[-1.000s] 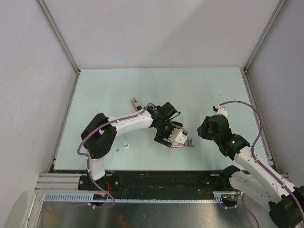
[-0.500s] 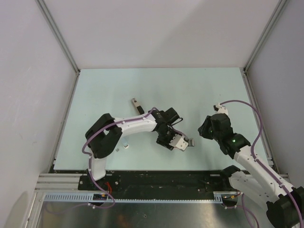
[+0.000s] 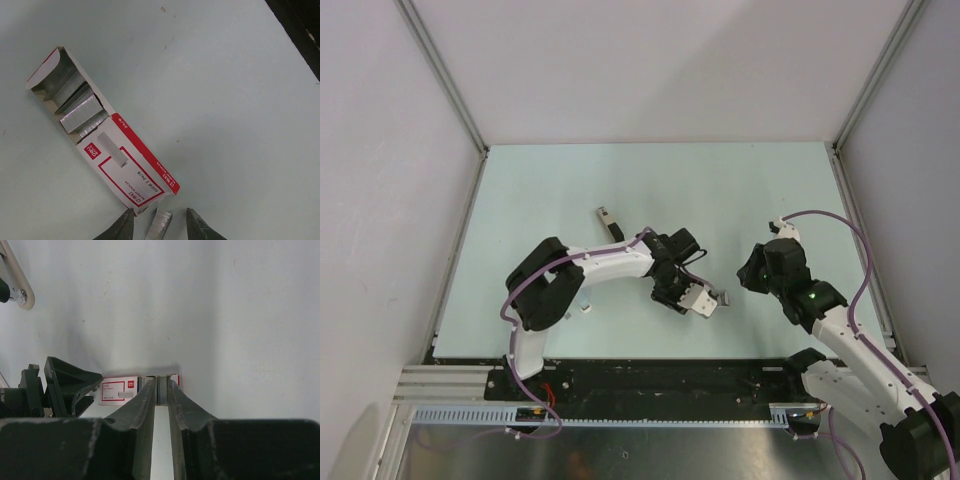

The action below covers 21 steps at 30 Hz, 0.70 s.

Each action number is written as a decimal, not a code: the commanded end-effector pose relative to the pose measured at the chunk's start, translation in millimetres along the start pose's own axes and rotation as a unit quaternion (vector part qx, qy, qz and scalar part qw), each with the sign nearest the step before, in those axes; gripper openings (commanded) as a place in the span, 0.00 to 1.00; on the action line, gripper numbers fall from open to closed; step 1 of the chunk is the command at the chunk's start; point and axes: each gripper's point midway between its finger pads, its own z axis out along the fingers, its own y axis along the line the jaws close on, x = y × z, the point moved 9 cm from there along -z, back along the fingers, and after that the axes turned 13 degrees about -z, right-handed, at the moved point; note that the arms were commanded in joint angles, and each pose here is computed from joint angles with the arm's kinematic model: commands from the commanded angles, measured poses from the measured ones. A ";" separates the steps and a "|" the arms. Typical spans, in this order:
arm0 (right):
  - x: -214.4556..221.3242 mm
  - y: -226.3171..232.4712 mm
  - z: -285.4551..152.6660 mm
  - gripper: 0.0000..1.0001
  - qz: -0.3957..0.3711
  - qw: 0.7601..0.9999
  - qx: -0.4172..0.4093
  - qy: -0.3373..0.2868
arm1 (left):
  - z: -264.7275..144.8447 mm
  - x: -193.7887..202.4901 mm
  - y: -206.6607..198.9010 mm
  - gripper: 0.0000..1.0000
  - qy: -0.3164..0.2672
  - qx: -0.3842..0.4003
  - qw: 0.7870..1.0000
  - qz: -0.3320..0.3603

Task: Unload the staples from the stapler

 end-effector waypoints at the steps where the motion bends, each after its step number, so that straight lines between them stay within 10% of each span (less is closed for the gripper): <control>1: -11.8 3.1 -2.1 0.21 -0.003 1.000 -0.010 -0.022 | 7.9 8.0 2.6 0.49 0.020 0.004 1.000 -0.007; 21: -9.4 2.7 -0.8 0.20 -0.003 1.000 -0.012 -0.018 | -0.8 14.3 12.3 0.60 0.002 -0.011 0.999 -0.042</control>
